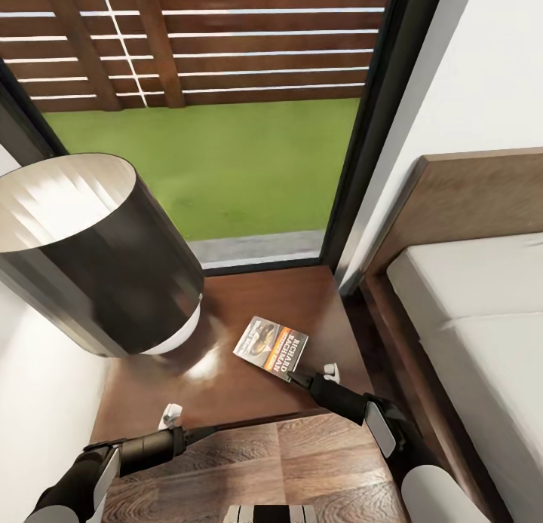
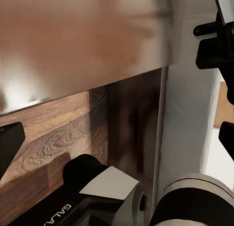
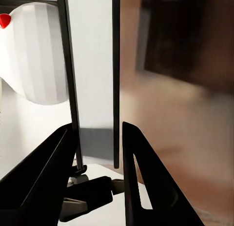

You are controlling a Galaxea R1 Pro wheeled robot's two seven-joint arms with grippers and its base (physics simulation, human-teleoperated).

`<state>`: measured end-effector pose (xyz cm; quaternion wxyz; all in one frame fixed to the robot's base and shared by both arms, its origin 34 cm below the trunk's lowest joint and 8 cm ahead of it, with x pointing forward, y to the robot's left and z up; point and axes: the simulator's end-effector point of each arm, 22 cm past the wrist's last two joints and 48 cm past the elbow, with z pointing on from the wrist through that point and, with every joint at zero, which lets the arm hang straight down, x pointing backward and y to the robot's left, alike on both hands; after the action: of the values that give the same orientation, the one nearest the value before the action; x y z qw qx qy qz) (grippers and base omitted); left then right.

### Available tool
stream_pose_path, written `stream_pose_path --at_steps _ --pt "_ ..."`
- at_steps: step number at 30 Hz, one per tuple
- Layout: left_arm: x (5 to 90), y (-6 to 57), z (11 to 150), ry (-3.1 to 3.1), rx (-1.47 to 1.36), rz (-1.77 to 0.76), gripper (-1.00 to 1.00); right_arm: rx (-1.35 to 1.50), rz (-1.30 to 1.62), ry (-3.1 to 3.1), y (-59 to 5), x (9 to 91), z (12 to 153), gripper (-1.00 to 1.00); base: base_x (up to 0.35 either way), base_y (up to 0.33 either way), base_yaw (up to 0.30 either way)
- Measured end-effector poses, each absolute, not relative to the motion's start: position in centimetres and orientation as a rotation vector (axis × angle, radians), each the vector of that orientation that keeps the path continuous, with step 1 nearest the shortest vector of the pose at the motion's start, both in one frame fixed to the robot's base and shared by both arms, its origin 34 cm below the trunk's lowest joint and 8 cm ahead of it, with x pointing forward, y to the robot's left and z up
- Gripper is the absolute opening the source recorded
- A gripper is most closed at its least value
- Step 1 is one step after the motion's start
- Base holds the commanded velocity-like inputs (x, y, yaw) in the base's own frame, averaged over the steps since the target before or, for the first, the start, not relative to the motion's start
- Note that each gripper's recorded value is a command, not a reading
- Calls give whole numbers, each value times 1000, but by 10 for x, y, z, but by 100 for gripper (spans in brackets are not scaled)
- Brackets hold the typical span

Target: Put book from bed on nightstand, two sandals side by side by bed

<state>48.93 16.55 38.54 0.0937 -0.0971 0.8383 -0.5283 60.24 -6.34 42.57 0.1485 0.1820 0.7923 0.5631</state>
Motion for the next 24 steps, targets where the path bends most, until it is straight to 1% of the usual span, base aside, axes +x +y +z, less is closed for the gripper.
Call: stream_pose_path --at_steps 24 --pt "488 166 377 2487 -288 -1567 100 523 1619 2277 -63 601 418 -100 0 0 0"
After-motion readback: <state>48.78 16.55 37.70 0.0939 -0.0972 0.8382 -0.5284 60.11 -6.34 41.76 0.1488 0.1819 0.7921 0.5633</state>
